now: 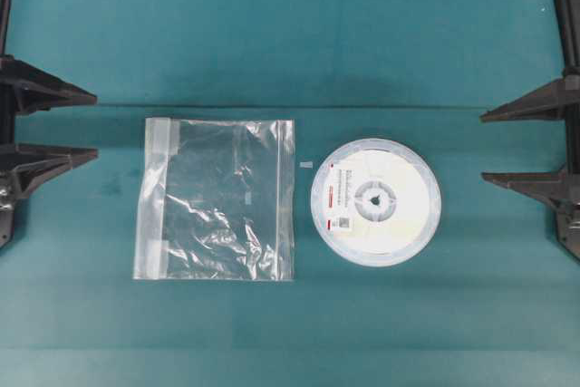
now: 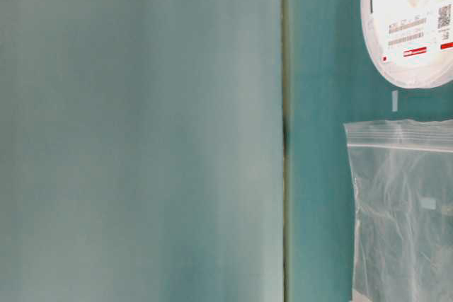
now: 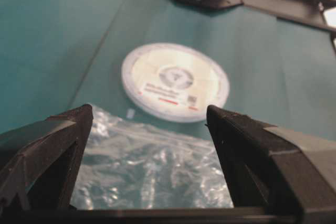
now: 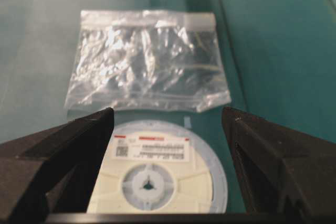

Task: Take out the reel from the clear zip bag.

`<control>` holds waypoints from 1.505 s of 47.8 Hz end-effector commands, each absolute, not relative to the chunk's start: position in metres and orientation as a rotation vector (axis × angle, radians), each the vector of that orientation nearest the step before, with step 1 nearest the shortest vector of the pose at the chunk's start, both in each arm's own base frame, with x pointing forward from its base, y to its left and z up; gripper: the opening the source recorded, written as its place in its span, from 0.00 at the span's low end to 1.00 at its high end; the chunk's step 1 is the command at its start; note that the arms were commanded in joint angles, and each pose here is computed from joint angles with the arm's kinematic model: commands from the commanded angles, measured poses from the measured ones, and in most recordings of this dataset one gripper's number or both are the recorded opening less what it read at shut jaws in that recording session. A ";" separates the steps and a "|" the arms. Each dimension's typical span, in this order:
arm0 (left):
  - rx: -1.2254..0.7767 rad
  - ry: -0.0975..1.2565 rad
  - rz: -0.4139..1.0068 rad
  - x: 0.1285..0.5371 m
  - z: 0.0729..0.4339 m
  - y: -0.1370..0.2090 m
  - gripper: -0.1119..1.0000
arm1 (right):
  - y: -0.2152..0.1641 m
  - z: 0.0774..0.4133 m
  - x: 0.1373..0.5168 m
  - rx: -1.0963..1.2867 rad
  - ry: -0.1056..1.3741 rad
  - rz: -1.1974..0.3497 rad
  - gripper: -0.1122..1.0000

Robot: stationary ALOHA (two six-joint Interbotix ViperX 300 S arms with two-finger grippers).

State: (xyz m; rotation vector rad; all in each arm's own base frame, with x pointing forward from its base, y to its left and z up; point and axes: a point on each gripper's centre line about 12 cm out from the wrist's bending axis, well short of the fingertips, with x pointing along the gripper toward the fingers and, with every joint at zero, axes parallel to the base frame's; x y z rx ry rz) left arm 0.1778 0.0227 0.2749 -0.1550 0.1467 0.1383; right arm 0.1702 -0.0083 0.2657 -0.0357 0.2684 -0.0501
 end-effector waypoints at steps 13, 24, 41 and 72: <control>-0.143 0.100 0.132 0.179 0.292 0.022 0.93 | -0.008 0.280 0.165 -0.032 0.202 -0.052 0.94; -0.144 0.095 0.131 0.179 0.294 0.022 0.93 | -0.008 0.280 0.165 0.048 0.197 -0.057 0.94; -0.196 0.085 0.132 0.177 0.297 0.022 0.93 | -0.008 0.281 0.166 0.057 0.190 -0.056 0.94; -0.191 0.088 0.097 0.177 0.297 0.016 0.93 | -0.007 0.285 0.166 0.058 0.147 -0.052 0.94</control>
